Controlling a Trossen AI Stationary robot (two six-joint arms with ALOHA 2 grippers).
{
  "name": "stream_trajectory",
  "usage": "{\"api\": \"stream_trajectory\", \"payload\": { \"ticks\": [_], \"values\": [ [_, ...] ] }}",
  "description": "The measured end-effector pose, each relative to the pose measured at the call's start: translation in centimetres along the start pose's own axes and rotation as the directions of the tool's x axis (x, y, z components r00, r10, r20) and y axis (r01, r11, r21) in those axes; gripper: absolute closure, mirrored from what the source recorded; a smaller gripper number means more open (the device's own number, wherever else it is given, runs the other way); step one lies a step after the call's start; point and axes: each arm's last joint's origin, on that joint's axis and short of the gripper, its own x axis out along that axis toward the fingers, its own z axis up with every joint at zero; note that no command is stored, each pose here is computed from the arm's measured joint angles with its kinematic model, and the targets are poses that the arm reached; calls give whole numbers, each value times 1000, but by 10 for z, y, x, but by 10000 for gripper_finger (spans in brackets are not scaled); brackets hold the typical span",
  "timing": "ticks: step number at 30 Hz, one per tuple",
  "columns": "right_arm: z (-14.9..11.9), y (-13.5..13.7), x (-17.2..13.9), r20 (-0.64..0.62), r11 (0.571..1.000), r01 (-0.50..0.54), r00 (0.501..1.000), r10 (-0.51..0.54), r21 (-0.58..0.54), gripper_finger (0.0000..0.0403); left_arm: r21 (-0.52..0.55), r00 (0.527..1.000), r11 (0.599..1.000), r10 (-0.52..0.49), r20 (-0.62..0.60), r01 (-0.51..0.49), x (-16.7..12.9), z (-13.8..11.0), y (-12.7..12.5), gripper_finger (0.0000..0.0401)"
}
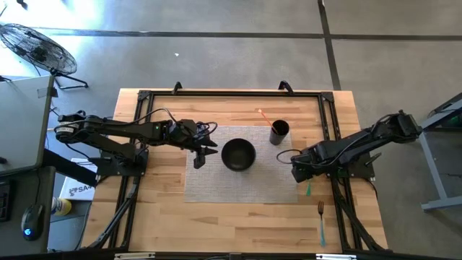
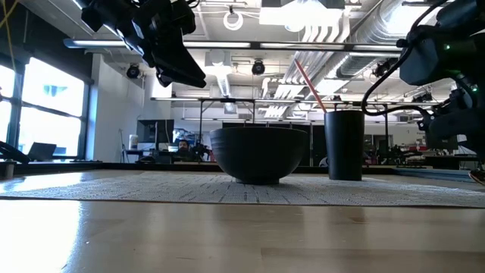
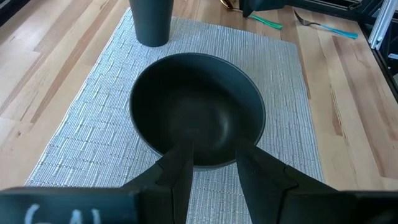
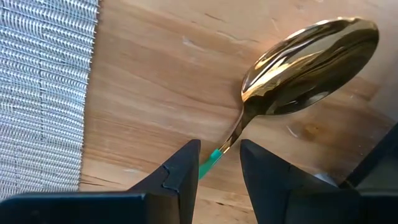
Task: Pick & Place Utensil
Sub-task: Put the green spoon into the black bowl to the bottom left of the black bowl
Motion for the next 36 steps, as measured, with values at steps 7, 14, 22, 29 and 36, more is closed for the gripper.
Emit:
{"api": "stream_trajectory", "payload": {
  "ticks": [7, 14, 22, 29, 36],
  "values": [
    [0, 0, 0, 13, 1000, 0, 1000, 0, -1, 294, 0, 1000, 1000, 0, 0, 0, 0, 0, 0, 281],
    [1, 1, 0, 18, 1000, -13, 1000, 13, -2, 343, 0, 1000, 1000, 0, 0, 0, 0, 0, 0, 281],
    [1, 4, -1, 23, 1000, -27, 999, 28, -6, 392, 0, 1000, 1000, 0, 0, 0, 0, 0, 0, 281],
    [0, 17, -16, 120, 997, -54, 991, 61, -61, 392, 0, 1000, 1000, 0, 0, 0, 0, 0, 0, 281],
    [-13, 38, -46, 153, 984, -114, 979, 135, -137, 398, -1, 1000, 1000, -25, -6, 25, 0, 0, -1, 281]
  ]
}}
